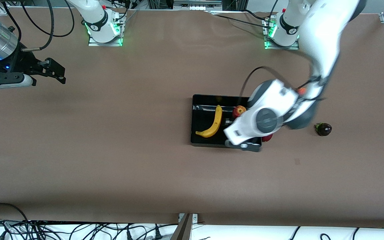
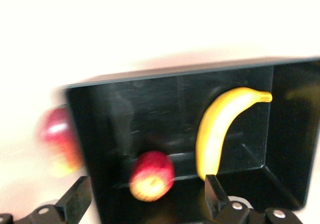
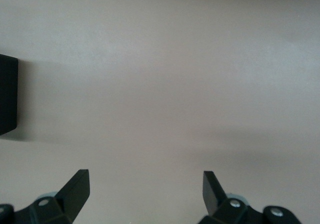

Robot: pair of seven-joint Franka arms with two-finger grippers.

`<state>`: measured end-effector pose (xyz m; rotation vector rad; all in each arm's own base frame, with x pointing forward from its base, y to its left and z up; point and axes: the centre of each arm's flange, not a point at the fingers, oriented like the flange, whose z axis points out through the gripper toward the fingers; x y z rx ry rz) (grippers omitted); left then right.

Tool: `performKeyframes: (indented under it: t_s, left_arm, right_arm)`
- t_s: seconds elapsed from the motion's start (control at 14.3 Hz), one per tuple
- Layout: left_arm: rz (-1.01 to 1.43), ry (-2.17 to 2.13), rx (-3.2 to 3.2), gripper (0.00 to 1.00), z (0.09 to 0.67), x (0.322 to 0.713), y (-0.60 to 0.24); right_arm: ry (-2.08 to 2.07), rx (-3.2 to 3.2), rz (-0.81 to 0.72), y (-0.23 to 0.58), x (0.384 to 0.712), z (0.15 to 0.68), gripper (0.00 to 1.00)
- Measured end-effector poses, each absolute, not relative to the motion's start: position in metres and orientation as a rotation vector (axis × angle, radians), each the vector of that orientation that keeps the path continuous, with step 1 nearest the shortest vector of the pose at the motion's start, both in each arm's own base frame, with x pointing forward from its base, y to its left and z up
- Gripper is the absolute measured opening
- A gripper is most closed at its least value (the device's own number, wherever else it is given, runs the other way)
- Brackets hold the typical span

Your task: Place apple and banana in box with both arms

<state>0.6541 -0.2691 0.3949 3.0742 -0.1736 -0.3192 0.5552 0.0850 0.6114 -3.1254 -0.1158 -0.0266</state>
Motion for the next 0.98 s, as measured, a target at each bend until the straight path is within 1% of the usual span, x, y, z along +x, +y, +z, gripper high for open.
performKeyframes:
  t_s: [0.14, 0.21, 0.42, 0.7, 0.84, 0.98]
  left_arm:
    - [-0.265, -0.192, 3.108, 1.0, 0.474, 0.648, -0.215]
    - [-0.26, -0.229, 3.12, 1.0, 0.502, 0.641, -0.19]
    - [-0.242, -0.252, 3.156, 1.0, 0.56, 0.623, -0.131]
    - [-0.17, 0.0, 3.151, 1.0, 0.61, 0.588, -0.053]
    - [-0.14, 0.053, 3.152, 1.0, 0.617, 0.569, -0.027]
    - [-0.119, 0.045, 3.152, 1.0, 0.61, 0.563, -0.028]
  right_arm:
    - [-0.116, -3.125, -0.028, 0.085, 0.555, 0.612, 1.0]
    - [-0.116, -3.125, -0.029, 0.085, 0.555, 0.612, 1.0]
    - [-0.117, -3.125, -0.029, 0.085, 0.555, 0.612, 1.0]
    - [-0.117, -3.125, -0.029, 0.085, 0.555, 0.612, 1.0]
    - [-0.117, -3.125, -0.029, 0.085, 0.555, 0.612, 1.0]
    - [-0.117, -3.125, -0.029, 0.085, 0.555, 0.612, 1.0]
